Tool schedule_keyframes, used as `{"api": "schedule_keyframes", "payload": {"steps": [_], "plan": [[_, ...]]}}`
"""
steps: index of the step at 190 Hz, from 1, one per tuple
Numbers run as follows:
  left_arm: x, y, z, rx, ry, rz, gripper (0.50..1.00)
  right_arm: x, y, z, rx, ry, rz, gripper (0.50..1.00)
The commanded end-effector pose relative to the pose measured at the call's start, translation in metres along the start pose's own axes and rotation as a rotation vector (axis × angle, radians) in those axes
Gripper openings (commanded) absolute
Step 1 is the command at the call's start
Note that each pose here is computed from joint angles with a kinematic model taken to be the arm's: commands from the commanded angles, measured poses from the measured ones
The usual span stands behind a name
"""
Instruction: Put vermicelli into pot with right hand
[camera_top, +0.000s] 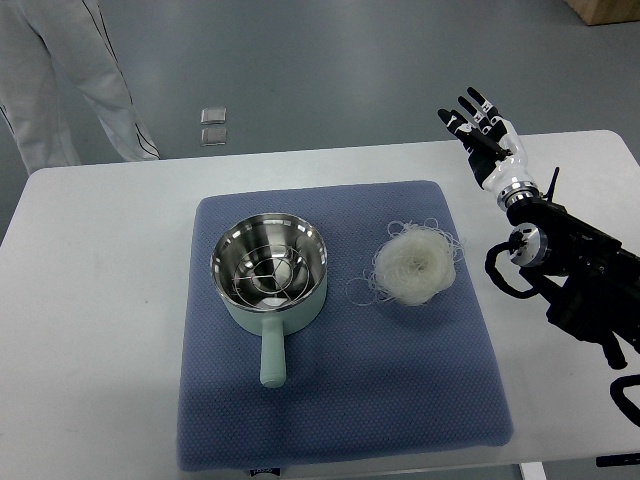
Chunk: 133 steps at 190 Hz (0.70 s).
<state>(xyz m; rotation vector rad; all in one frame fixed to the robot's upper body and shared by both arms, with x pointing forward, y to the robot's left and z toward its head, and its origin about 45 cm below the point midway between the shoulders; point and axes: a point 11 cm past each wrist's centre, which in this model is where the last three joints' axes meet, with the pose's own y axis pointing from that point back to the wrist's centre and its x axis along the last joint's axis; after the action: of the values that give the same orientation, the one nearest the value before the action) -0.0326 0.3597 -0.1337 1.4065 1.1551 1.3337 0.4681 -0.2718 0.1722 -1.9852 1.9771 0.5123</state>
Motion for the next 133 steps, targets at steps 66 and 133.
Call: {"api": "schedule_keyframes", "payload": {"steps": [66, 133], "plan": [[-0.0033, 0.0001, -0.0003, 0.0, 0.002, -0.015, 1.0, 0.0002, 0.0, -0.0008, 0.006, 0.001, 0.001, 0.911], [-0.0033, 0.0001, -0.0003, 0.0, 0.002, -0.015, 1.0, 0.0023, -0.0008, -0.0045, 0.013, 0.008, 0.002, 0.911]]}}
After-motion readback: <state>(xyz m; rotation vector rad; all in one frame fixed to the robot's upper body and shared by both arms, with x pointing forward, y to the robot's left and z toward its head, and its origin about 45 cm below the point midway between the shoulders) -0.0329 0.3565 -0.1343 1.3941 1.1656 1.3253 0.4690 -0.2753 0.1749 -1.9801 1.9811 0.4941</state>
